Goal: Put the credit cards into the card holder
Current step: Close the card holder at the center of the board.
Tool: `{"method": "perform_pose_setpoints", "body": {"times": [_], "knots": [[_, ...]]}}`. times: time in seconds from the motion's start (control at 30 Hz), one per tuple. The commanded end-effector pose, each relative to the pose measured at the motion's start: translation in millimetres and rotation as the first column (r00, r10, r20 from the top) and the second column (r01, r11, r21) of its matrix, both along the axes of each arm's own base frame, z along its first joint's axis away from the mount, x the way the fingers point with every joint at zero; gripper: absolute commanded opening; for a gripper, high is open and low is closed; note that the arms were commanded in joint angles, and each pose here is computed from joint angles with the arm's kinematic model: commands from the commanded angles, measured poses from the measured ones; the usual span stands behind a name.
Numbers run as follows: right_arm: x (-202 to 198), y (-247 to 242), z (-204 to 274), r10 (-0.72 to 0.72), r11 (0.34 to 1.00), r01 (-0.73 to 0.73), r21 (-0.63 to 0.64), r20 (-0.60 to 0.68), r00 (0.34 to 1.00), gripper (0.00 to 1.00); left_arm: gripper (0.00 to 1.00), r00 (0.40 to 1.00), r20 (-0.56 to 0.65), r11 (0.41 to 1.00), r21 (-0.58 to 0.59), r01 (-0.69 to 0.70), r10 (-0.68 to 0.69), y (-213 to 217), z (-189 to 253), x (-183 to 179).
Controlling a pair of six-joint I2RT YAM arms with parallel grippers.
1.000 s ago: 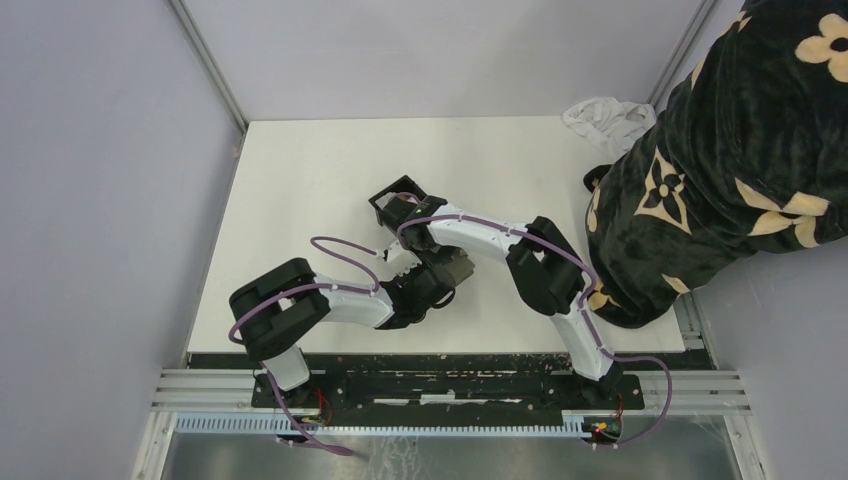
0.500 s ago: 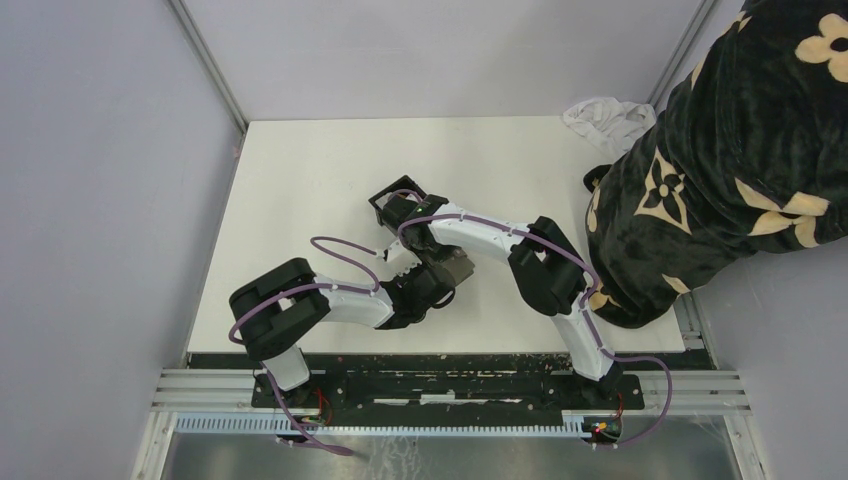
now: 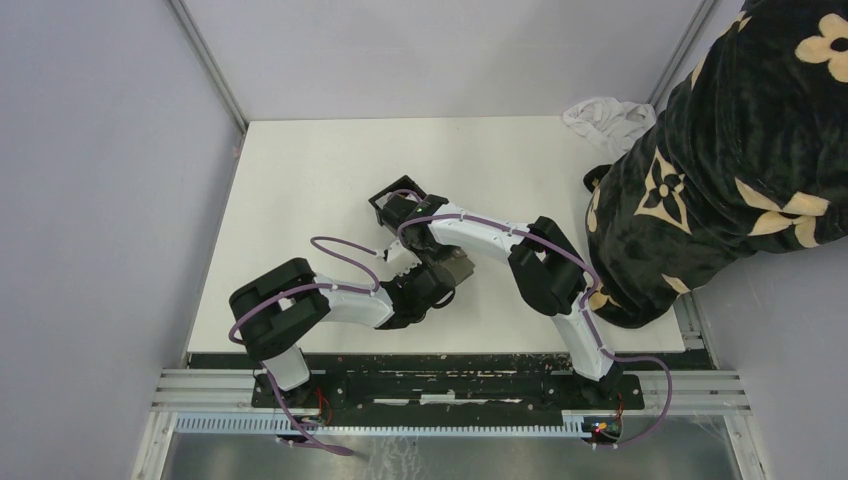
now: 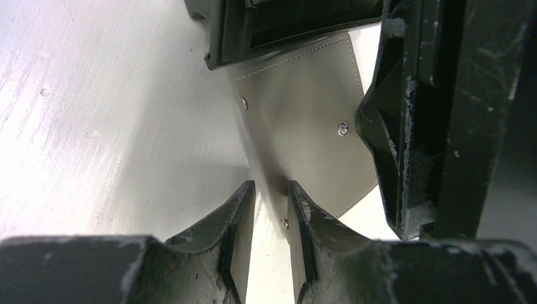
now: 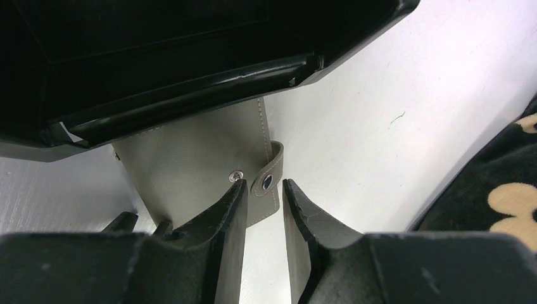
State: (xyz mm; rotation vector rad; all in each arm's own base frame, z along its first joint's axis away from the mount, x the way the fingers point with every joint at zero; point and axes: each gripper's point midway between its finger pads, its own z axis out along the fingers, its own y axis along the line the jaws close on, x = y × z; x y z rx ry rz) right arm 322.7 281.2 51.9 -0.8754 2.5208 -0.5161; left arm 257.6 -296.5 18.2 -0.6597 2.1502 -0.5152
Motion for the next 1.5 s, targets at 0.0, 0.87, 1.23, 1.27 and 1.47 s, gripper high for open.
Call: {"method": "perform_pose_setpoints", "body": {"times": [0.0,0.87,1.23,1.27,1.47], "knots": [[4.0,3.3,11.4,0.0,1.0,0.0,0.022,0.036,0.999,0.33,0.34,0.985,-0.163,0.97,0.22,0.099,-0.064,36.2,-50.9,-31.9],[4.2,-4.4,1.3,-0.015,1.0,0.015,0.021,0.017,1.0,0.22,0.34,0.983,-0.174,0.971,0.218,0.102,-0.064,35.2,-54.2,-33.3],[3.8,-1.1,6.5,-0.01,0.999,0.009,0.045,0.018,1.0,0.22,0.34,0.982,-0.175,0.972,0.213,0.102,-0.065,33.1,-54.2,-32.5],[3.9,-0.8,7.4,-0.01,0.999,0.009,0.047,0.019,1.0,0.22,0.34,0.983,-0.174,0.971,0.214,0.103,-0.066,33.0,-54.0,-32.2],[3.7,1.6,9.0,-0.006,0.998,0.005,0.058,0.017,1.0,0.23,0.34,0.983,-0.173,0.971,0.214,0.104,-0.067,32.4,-53.6,-31.6]]}}
